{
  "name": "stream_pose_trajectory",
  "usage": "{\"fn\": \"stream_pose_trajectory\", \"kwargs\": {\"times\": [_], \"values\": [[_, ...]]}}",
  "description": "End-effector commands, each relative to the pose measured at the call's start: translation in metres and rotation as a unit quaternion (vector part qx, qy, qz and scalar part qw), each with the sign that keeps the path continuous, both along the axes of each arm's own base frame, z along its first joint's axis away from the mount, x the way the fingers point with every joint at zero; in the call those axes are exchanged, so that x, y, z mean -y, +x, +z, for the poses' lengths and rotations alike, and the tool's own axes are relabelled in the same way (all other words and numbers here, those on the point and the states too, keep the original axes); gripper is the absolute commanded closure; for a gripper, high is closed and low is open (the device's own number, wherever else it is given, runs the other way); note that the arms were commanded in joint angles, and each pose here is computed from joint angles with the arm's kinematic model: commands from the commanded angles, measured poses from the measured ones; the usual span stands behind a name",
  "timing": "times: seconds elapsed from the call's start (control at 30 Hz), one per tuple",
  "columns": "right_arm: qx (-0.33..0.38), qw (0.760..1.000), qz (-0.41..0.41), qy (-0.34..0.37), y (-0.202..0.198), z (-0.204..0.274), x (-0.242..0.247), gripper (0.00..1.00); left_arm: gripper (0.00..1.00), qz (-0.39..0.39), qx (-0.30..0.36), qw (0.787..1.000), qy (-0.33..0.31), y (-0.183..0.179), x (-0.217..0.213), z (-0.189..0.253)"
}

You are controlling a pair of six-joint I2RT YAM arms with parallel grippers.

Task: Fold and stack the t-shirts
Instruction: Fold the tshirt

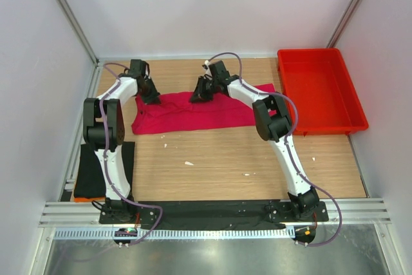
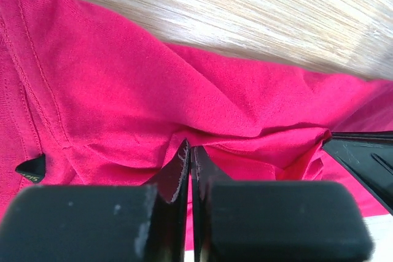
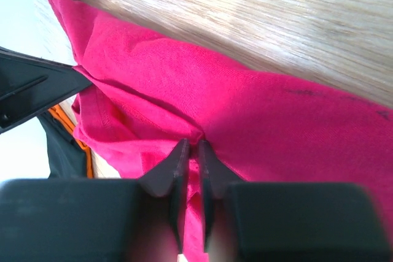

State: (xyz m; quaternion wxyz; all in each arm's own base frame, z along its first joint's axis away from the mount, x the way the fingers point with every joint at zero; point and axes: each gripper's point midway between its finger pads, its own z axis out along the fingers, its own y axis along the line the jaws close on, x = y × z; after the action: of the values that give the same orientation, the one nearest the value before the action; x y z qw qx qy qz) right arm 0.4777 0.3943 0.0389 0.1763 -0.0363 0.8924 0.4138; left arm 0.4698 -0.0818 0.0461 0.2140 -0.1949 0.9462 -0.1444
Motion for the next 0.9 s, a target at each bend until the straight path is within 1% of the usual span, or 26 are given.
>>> {"fn": "stream_pose_trajectory", "kwargs": {"times": [0.0, 0.03, 0.07, 0.1, 0.13, 0.2, 0.23, 0.27, 0.4, 0.43, 0.5, 0.8, 0.87], "values": [[0.031, 0.999, -0.004, 0.012, 0.009, 0.03, -0.007, 0.89, 1.0, -0.007, 0.031, 0.999, 0.006, 0.012, 0.002, 0.021], [0.036, 0.999, -0.006, 0.012, 0.01, 0.037, -0.007, 0.91, 1.0, -0.009, 0.034, 0.999, 0.008, 0.01, 0.003, 0.026], [0.036, 0.999, -0.007, 0.01, 0.009, 0.038, -0.006, 0.97, 1.0, -0.011, 0.037, 0.999, 0.009, 0.009, 0.003, 0.029], [0.039, 0.999, -0.01, 0.007, 0.01, 0.04, -0.005, 0.99, 1.0, -0.012, 0.038, 0.999, 0.01, 0.007, 0.003, 0.031], [0.044, 0.999, -0.012, 0.008, 0.01, 0.048, -0.004, 0.99, 1.0, -0.016, 0.045, 0.999, 0.011, 0.006, 0.006, 0.038], [0.045, 0.999, -0.011, 0.004, 0.007, 0.054, -0.002, 0.99, 1.0, -0.017, 0.037, 0.999, 0.017, -0.004, 0.005, 0.038], [0.043, 0.999, -0.01, 0.001, 0.004, 0.053, -0.002, 0.99, 1.0, -0.018, 0.047, 0.999, 0.016, -0.007, 0.008, 0.049], [0.043, 0.999, -0.009, -0.001, 0.0, 0.06, -0.001, 0.99, 1.0, -0.017, 0.039, 0.999, 0.02, -0.015, 0.006, 0.046], [0.039, 0.999, -0.002, -0.008, -0.017, 0.066, 0.0, 0.99, 1.0, -0.019, 0.035, 0.999, 0.025, -0.035, 0.005, 0.057], [0.035, 0.999, 0.001, -0.013, -0.022, 0.061, 0.002, 0.99, 1.0, -0.018, 0.032, 0.999, 0.024, -0.039, 0.005, 0.058], [0.042, 0.999, 0.005, -0.014, -0.029, 0.069, 0.002, 0.99, 1.0, -0.017, 0.033, 0.999, 0.022, -0.048, 0.005, 0.063], [0.019, 0.999, 0.024, -0.018, -0.056, 0.061, 0.004, 0.99, 1.0, -0.028, 0.024, 0.999, 0.003, -0.093, 0.017, 0.074], [0.019, 0.999, 0.025, -0.017, -0.059, 0.062, 0.004, 0.99, 1.0, -0.03, 0.008, 1.0, 0.0, -0.107, 0.017, 0.066]]}}
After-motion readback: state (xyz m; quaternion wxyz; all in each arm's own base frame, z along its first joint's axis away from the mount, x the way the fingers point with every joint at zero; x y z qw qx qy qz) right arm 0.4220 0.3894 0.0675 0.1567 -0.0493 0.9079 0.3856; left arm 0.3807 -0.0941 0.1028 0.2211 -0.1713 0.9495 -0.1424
